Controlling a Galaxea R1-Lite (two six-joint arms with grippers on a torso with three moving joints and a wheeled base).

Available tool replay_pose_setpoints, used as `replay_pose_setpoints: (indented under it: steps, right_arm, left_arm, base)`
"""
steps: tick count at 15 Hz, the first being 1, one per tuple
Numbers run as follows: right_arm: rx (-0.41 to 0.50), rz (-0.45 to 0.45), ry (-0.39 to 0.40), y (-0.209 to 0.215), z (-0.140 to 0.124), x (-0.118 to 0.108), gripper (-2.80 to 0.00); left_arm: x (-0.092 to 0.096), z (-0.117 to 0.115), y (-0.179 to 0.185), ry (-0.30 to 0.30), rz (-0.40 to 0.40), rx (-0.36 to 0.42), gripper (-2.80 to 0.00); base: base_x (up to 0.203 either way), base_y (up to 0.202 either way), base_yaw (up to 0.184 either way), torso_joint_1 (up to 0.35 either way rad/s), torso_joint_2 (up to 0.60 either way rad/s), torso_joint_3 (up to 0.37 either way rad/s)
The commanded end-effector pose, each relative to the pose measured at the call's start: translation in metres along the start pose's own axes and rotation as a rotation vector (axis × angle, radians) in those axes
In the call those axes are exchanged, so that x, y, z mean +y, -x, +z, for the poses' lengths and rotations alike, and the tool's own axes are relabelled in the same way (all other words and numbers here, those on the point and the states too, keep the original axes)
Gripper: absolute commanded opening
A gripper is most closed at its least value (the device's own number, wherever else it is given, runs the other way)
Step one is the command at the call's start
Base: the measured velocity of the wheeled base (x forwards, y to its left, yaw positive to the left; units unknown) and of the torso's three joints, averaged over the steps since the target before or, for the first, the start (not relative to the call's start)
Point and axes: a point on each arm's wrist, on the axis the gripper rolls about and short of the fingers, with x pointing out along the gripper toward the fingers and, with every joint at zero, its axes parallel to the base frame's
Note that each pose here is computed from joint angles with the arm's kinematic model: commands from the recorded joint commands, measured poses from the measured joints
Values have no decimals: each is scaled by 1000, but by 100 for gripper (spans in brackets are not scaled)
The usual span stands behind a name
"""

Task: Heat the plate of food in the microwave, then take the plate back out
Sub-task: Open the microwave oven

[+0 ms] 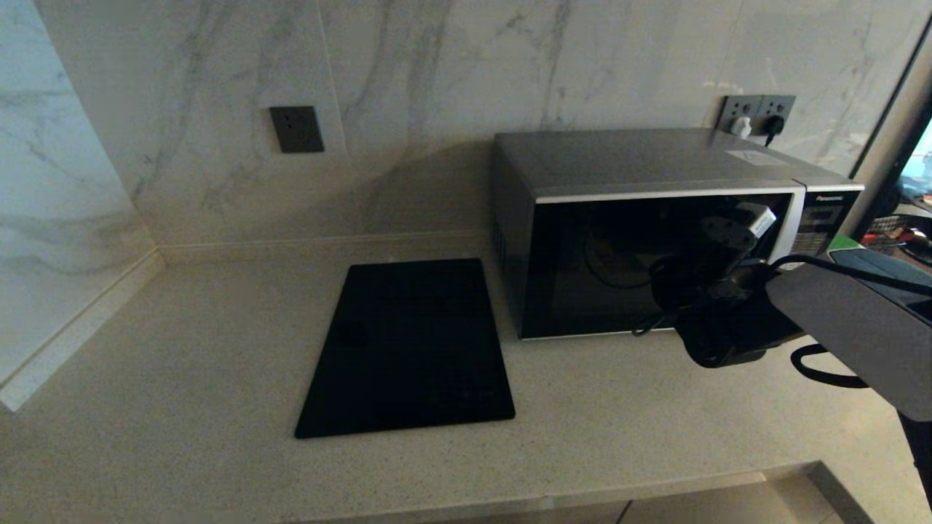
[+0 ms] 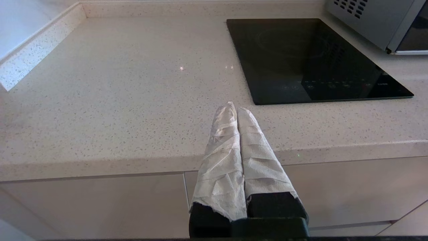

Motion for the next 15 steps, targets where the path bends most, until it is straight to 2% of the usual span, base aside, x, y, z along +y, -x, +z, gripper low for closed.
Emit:
replay_pose_setpoints:
  steps: [1, 8, 15]
  right_arm:
    - [3, -5, 10, 0, -3, 1, -280]
    - [2, -5, -23, 1, 5, -6, -280]
    - [2, -5, -24, 1, 7, -18, -280]
  left_arm:
    - [0, 0, 0, 1, 1, 0, -280]
    - [0, 0, 0, 1, 0, -1, -280]
    - [0, 0, 0, 1, 1, 0, -280]
  base:
    - [0, 0, 0, 0, 0, 0]
    - [0, 0, 0, 0, 0, 0]
    - [0, 0, 0, 0, 0, 0]
